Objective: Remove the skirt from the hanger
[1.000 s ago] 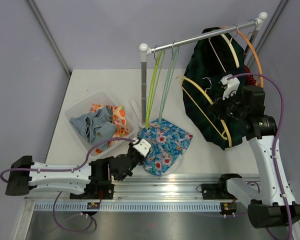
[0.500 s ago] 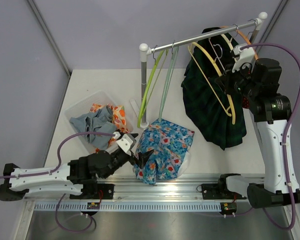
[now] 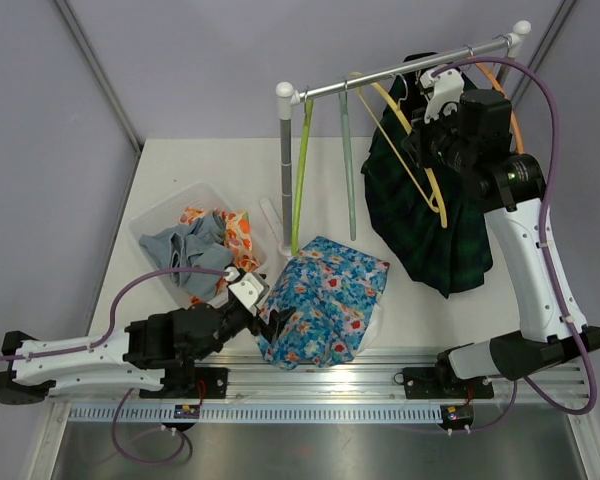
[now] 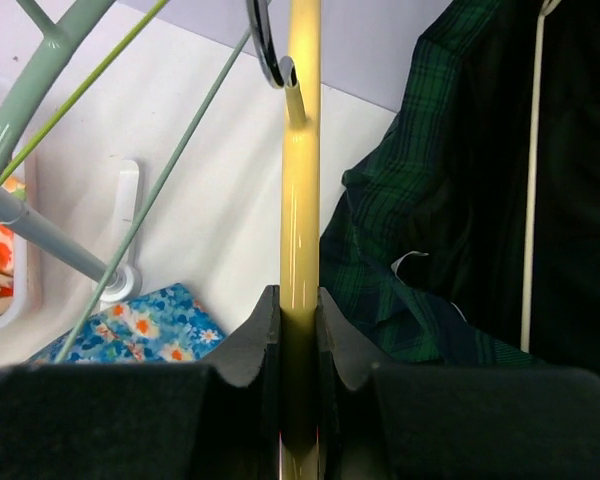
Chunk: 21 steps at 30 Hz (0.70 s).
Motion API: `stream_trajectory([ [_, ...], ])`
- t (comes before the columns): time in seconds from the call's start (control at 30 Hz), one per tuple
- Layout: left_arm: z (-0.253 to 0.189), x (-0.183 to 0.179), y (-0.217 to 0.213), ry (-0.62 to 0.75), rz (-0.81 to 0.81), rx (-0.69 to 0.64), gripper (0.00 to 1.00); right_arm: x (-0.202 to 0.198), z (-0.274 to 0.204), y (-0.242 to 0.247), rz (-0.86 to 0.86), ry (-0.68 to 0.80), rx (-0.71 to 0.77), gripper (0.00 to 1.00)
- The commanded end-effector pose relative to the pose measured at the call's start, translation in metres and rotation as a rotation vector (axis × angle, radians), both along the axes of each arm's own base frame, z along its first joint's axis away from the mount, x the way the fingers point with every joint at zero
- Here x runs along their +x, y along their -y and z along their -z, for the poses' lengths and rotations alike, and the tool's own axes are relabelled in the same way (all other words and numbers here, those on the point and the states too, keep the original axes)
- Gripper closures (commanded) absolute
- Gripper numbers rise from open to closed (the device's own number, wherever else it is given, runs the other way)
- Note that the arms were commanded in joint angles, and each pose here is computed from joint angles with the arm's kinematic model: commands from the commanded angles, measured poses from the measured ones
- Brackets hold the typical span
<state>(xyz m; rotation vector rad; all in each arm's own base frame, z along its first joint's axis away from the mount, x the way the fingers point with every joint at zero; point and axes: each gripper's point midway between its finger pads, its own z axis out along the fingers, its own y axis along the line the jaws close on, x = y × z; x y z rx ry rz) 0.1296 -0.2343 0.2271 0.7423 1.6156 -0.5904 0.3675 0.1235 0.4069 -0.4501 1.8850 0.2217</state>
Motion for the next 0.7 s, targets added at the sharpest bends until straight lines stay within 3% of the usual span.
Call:
stream_trajectory([
  [0.0, -0.009, -0.003, 0.001, -0.003, 0.018, -0.028, 0.01, 0.002, -0.052, 0.0, 0.028, 0.163, 0.024, 1.0],
  [0.3, -0.001, -0.004, 0.01, 0.04, 0.062, 0.018, 0.01, 0.014, -0.043, -0.023, -0.006, 0.134, 0.011, 1.0],
  [0.57, 0.009, -0.018, 0.027, 0.161, 0.235, 0.106, 0.01, 0.017, -0.012, -0.043, -0.093, 0.051, -0.022, 1.0],
  [0.67, 0.016, -0.027, 0.038, 0.211, 0.325, 0.132, 0.01, 0.006, -0.011, -0.044, -0.147, 0.069, -0.046, 0.91],
])
